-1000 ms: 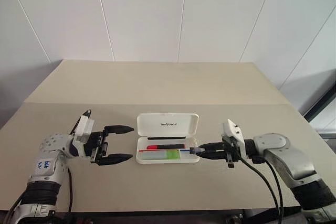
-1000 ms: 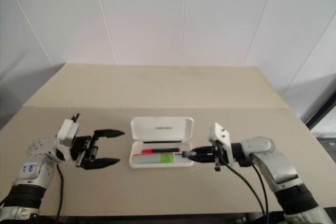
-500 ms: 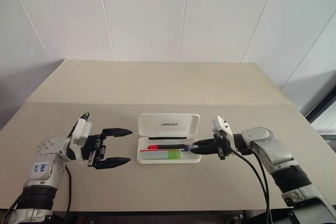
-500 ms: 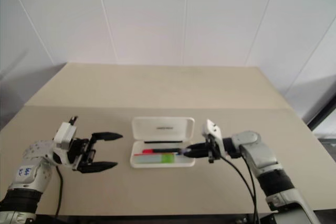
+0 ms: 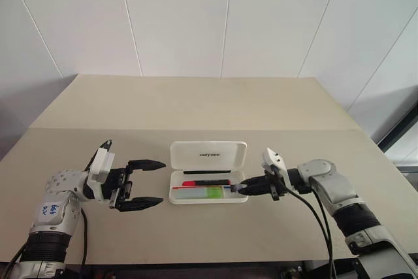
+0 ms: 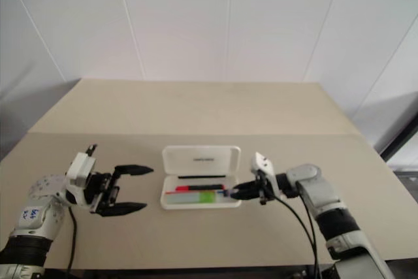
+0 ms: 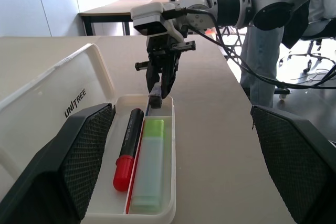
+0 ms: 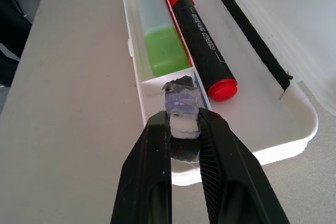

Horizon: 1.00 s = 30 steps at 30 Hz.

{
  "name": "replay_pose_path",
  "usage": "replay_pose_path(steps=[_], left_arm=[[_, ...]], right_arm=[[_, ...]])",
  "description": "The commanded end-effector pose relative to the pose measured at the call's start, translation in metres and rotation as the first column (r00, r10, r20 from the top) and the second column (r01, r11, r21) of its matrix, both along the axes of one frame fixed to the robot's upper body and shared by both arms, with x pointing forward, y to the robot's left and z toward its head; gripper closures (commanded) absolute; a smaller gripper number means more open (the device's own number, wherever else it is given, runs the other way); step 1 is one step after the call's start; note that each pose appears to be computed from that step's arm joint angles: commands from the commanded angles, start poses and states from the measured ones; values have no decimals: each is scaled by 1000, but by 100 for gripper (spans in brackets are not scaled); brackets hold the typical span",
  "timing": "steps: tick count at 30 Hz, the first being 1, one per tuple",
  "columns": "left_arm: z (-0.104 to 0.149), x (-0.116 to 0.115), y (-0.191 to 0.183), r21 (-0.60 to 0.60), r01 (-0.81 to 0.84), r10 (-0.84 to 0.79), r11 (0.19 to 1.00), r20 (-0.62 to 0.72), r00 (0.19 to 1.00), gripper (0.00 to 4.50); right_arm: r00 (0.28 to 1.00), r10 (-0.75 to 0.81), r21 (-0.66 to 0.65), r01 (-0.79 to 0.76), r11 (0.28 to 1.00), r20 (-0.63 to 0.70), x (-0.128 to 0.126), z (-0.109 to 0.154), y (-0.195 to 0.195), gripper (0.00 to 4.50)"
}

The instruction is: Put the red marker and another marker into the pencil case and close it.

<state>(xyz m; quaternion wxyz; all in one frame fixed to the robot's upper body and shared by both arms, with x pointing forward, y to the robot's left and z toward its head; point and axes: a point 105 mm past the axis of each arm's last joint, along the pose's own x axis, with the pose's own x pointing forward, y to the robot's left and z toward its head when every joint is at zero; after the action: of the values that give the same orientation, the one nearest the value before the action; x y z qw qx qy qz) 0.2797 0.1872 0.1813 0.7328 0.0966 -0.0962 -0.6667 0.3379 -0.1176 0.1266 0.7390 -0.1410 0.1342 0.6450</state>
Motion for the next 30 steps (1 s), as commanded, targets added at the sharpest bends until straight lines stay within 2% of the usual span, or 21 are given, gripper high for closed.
replay_pose_path(steps=[1,11,18,22,30], left_arm=[[6,-6,2,0,24,-24,1000,31,999,0],[6,-4,1,0,22,-22,1000,33,999,0],[5,-2,-2,-8,6,-5,1000,59,998,0],[16,9,-3,-26,-78,81,997,143,986,0],[38,38,-2,-68,-201,211,977,228,950,0]], right_arm=[[999,29,11,-29,1000,40,1,10,2,337],[997,34,3,-35,999,64,1,15,2,3],[992,16,13,-17,1000,127,-2,26,-3,3],[970,-73,84,55,995,231,-14,49,-12,3],[907,-262,291,167,942,329,-43,85,-38,3]])
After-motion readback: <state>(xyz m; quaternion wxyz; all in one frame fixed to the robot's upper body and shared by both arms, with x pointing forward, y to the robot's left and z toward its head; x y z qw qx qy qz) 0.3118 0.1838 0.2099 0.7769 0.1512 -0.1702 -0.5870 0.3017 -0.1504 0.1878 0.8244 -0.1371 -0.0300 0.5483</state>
